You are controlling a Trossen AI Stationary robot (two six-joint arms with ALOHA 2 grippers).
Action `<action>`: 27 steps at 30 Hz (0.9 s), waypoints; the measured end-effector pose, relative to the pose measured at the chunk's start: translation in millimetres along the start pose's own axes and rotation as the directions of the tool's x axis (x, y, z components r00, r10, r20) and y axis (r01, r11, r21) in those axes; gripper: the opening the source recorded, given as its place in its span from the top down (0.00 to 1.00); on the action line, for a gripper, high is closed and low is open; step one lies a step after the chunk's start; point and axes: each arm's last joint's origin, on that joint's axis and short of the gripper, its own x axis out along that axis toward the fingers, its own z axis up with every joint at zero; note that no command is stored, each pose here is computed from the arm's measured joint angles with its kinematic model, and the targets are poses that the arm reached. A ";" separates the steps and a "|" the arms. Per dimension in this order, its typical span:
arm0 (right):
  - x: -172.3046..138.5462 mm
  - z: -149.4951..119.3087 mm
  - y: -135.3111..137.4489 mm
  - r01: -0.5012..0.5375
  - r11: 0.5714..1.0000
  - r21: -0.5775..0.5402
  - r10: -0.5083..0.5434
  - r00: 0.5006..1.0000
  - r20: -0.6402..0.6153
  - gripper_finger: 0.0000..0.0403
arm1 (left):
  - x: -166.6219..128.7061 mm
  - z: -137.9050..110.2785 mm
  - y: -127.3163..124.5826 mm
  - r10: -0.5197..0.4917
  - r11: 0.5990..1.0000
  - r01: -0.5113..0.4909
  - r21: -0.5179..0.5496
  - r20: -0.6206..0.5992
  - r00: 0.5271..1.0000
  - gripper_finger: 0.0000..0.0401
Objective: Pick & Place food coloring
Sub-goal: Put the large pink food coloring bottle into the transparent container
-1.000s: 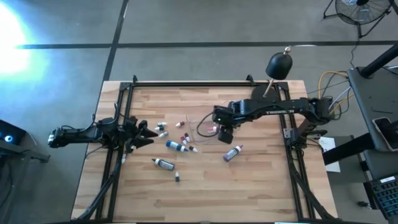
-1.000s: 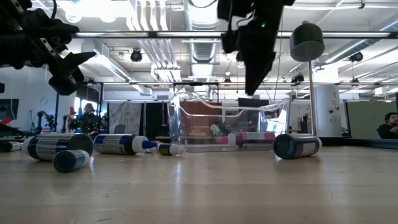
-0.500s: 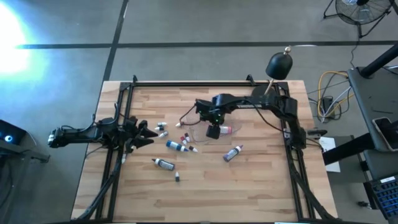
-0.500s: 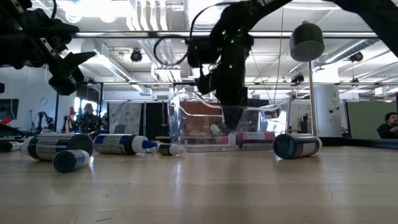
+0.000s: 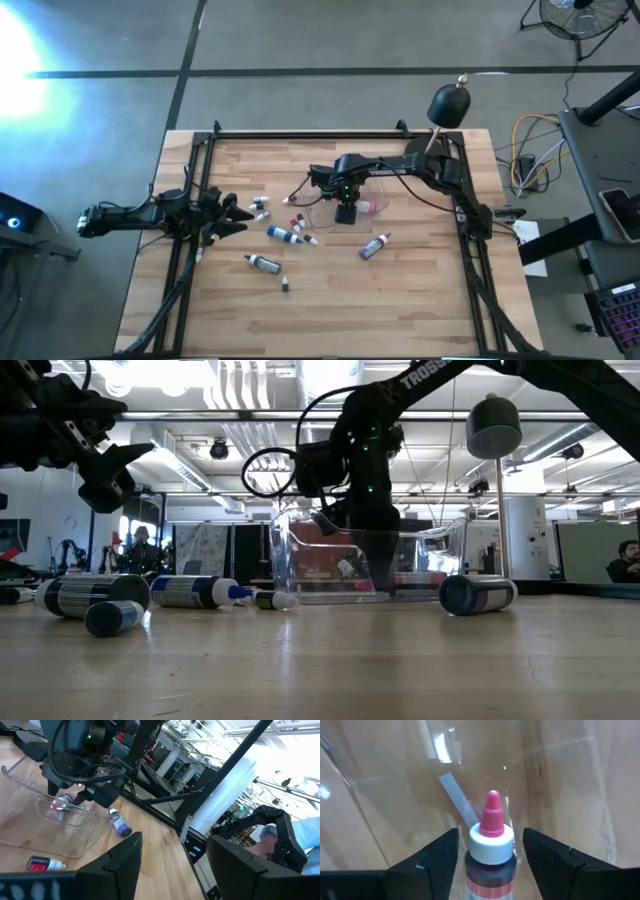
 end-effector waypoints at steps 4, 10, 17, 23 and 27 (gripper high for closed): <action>2.0 -0.4 -2.8 0.014 1.000 0.001 -0.014 1.000 0.001 0.49 | 0.0 0.0 0.0 0.000 1.000 0.000 0.000 0.000 1.000 0.51; 4.8 -1.5 -5.0 0.016 1.000 0.007 -0.016 1.000 0.002 0.66 | 0.0 0.0 0.0 0.000 1.000 0.000 0.000 0.000 1.000 0.51; 5.0 -1.3 -5.4 0.020 1.000 0.011 -0.020 1.000 0.006 0.75 | 0.0 0.0 0.0 0.000 1.000 0.000 0.000 0.000 1.000 0.51; -14.6 -3.1 -5.9 0.035 0.999 0.037 -0.037 0.998 0.050 0.75 | 0.0 0.0 0.0 0.000 1.000 0.000 0.000 0.000 1.000 0.51; -76.5 -11.3 -5.7 0.007 0.991 0.133 -0.046 0.956 0.290 0.75 | 0.0 0.0 0.1 0.001 1.000 -0.001 0.000 0.000 1.000 0.51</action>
